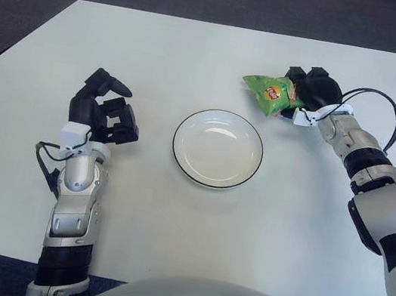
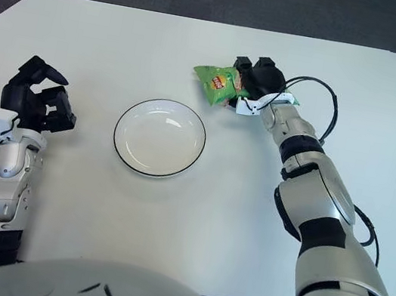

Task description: Put the snack into the plate.

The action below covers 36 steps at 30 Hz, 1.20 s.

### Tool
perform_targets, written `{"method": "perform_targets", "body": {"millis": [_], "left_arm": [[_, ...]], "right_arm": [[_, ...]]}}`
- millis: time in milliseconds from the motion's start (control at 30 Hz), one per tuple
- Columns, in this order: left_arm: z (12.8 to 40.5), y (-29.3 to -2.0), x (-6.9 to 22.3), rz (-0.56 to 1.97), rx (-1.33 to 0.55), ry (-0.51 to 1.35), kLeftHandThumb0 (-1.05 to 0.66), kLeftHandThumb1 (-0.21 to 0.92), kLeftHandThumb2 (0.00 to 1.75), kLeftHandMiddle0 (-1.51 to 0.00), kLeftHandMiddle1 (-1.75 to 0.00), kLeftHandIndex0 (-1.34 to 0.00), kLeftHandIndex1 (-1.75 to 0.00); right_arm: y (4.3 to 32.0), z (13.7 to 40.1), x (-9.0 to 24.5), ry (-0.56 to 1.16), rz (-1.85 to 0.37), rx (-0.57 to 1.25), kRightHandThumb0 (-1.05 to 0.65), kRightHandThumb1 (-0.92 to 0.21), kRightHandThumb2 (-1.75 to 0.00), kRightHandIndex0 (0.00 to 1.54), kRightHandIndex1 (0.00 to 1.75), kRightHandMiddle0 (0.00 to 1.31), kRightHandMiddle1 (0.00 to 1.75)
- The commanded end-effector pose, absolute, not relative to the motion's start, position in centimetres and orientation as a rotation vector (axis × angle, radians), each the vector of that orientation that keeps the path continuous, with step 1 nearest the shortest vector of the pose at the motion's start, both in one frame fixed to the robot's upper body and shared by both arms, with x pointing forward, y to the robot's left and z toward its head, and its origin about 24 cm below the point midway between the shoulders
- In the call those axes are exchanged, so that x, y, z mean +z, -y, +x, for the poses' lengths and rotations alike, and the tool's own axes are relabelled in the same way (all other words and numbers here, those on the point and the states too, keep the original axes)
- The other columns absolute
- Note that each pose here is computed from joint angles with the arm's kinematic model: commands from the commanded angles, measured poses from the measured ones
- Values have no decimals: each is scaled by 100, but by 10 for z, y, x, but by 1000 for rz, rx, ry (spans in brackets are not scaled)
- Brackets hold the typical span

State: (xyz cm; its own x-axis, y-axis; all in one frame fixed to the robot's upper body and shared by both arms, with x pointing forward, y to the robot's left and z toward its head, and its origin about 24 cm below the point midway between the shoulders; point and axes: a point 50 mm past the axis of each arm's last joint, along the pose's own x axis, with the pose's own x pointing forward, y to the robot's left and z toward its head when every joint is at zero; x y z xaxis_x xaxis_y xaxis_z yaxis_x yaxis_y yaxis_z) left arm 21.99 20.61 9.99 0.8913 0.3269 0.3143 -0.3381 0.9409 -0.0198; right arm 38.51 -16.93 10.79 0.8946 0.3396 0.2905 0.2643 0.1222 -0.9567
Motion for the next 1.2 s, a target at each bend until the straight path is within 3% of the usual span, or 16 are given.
{"method": "perform_targets", "body": {"millis": [0,33,167,333,833,1167], "left_arm": [[208,-206,66,9,378,167,-51,25,140,-135,-175,-67,-175],[208,-206,65,9,380,166,-51,25,141,-134,-175,-67,-175],[210,-206,65,13,385,164,-52,23,143,-134,-175,-69,-175],[211,-205,65,20,384,167,-52,22,144,-135,-175,-70,-175],[214,-202,64,45,391,169,-53,20,146,-136,-175,-71,-175],[215,-197,64,34,387,163,-54,18,149,-136,-175,-73,-175]], "right_arm": [[174,372,86,522,-1440,9,0,8,-162,97,130,82,174],[174,373,91,542,-1395,-15,0,12,-165,102,127,84,175],[163,381,122,622,-1243,-57,0,1,-161,92,150,66,175],[154,379,141,672,-1074,-46,0,-7,-155,85,159,57,175],[119,359,181,832,-894,34,0,-4,-161,86,165,59,175],[90,339,191,904,-766,168,0,-2,-163,86,167,60,175]]}}
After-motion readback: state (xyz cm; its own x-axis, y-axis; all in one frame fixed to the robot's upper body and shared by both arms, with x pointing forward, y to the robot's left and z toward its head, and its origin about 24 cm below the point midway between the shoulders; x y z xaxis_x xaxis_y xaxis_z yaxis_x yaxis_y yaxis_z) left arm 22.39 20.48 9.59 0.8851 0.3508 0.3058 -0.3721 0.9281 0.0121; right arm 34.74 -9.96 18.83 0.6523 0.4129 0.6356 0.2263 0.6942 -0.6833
